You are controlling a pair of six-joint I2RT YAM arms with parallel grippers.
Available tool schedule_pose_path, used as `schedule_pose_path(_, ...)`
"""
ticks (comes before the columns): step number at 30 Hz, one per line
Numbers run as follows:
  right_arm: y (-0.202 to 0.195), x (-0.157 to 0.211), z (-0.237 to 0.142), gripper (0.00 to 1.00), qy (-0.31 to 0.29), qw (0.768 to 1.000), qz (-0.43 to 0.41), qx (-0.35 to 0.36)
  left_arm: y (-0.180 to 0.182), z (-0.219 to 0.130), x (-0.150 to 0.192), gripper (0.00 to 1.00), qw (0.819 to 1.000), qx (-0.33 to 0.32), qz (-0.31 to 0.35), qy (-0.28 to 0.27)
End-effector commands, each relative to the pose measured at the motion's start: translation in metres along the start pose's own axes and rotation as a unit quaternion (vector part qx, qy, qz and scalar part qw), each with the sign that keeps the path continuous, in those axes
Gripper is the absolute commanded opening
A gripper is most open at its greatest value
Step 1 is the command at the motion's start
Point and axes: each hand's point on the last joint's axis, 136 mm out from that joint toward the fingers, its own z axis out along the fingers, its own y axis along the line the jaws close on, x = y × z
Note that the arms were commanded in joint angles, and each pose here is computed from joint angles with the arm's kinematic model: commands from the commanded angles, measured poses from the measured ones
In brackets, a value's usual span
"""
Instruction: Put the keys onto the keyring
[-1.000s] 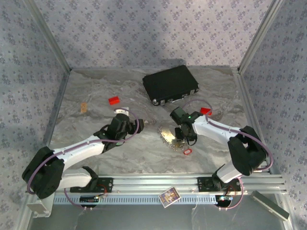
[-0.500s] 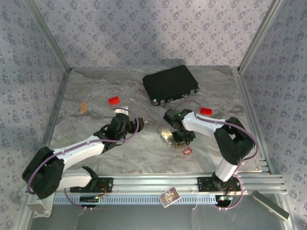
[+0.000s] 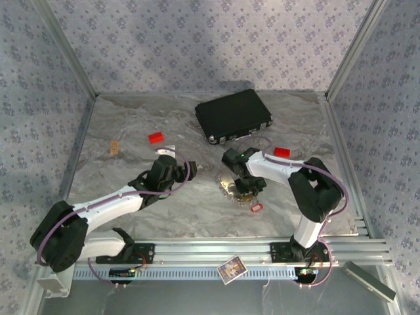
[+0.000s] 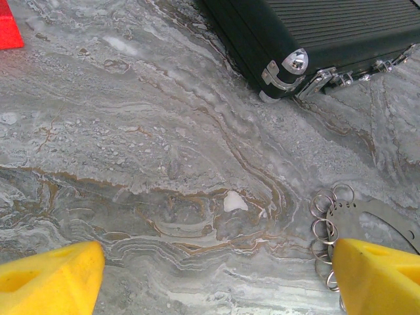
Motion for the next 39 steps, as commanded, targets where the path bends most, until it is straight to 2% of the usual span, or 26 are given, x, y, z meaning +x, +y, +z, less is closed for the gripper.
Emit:
schedule_pose_path(1,-0.005,0.0,0.0,0.25,0.01,1.0,-0.014,0.023,-0.004,-0.002,-0.003,0.89,1.0,0.007,-0.004,-0.011)
schedule_pose_path(8,-0.005,0.0,-0.001,0.26,0.011,0.999,-0.019,0.027,-0.003,-0.002,-0.003,0.89,1.0,0.006,-0.003,-0.01)
schedule_pose_path(13,-0.004,0.007,-0.002,0.36,0.016,0.999,-0.023,0.028,-0.003,-0.002,-0.002,0.89,1.0,0.006,-0.001,-0.009)
schedule_pose_path(16,-0.003,0.013,-0.003,0.38,0.02,0.999,-0.022,0.023,-0.003,-0.001,-0.002,0.89,1.0,0.005,-0.001,-0.007)
schedule_pose_path(31,0.024,0.035,-0.025,0.39,0.016,0.997,-0.006,-0.078,-0.005,-0.001,-0.004,0.89,1.0,0.007,0.003,-0.009)
schedule_pose_path(36,0.007,0.017,-0.037,0.36,-0.029,0.997,0.009,-0.068,-0.005,-0.004,-0.006,0.89,1.0,0.009,0.001,-0.011)
schedule_pose_path(39,-0.006,0.015,-0.033,0.36,-0.023,0.999,0.002,-0.043,-0.003,-0.007,-0.005,0.9,1.0,0.008,0.0,-0.014)
